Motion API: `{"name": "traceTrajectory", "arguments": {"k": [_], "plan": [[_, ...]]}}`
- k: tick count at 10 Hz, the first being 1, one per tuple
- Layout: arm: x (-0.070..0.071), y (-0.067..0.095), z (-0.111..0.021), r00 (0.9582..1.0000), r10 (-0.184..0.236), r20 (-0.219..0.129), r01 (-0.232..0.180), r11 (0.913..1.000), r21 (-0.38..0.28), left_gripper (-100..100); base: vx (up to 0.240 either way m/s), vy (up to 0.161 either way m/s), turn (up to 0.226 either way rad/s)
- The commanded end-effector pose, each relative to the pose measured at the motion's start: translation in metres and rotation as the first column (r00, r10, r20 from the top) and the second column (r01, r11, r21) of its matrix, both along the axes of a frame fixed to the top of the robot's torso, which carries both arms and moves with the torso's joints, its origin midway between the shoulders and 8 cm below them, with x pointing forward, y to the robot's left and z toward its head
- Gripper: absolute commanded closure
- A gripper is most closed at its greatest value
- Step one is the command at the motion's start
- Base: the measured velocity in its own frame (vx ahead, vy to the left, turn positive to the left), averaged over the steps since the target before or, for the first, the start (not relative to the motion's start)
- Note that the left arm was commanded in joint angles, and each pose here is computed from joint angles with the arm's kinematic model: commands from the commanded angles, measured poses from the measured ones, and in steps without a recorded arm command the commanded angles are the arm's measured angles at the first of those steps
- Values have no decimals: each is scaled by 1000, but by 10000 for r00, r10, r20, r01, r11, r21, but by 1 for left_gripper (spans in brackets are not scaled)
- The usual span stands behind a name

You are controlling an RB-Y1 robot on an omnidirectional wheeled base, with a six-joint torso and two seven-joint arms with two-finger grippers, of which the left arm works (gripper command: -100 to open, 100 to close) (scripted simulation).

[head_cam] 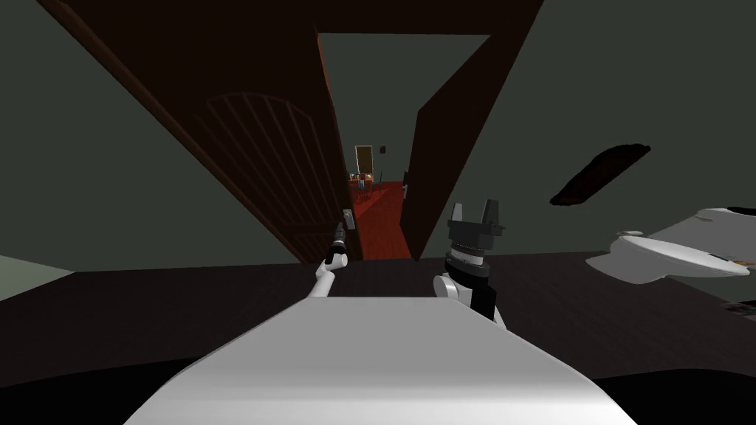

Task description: Push the door open

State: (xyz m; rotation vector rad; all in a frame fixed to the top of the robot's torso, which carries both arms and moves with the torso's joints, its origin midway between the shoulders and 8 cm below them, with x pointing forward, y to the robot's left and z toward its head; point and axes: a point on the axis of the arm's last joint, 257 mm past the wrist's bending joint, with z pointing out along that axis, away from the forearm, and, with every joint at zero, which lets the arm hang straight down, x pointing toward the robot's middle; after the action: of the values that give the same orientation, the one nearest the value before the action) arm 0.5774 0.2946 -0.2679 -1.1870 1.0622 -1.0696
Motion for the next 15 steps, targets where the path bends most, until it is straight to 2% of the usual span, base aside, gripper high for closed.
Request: {"name": "traceTrajectory", "arguments": {"k": [1, 3, 7, 8, 9, 11, 15], "plan": [[4, -8, -7, 9999, -49, -159, 47, 9999, -149, -100, -25, 194, -187], [6, -13, -11, 9996, -84, -253, 78, 9997, -242, -100, -24, 155, -89], [13, -34, -26, 9980, -250, -587, 213, 9978, -621, -100, -33, 163, -150], [13, -30, -23, 9983, -222, -537, 192, 9983, -559, -100, -12, 71, -37], [13, -18, -22, 9985, -122, -525, 101, 9992, -388, -100, 121, 20, -22], [13, -10, -22, 9987, -43, -509, 28, 9996, -289, -100, 204, 35, -28], [11, -4, -23, 9988, 51, -497, -67, 9995, -310, -100, 196, 23, -24]]}}
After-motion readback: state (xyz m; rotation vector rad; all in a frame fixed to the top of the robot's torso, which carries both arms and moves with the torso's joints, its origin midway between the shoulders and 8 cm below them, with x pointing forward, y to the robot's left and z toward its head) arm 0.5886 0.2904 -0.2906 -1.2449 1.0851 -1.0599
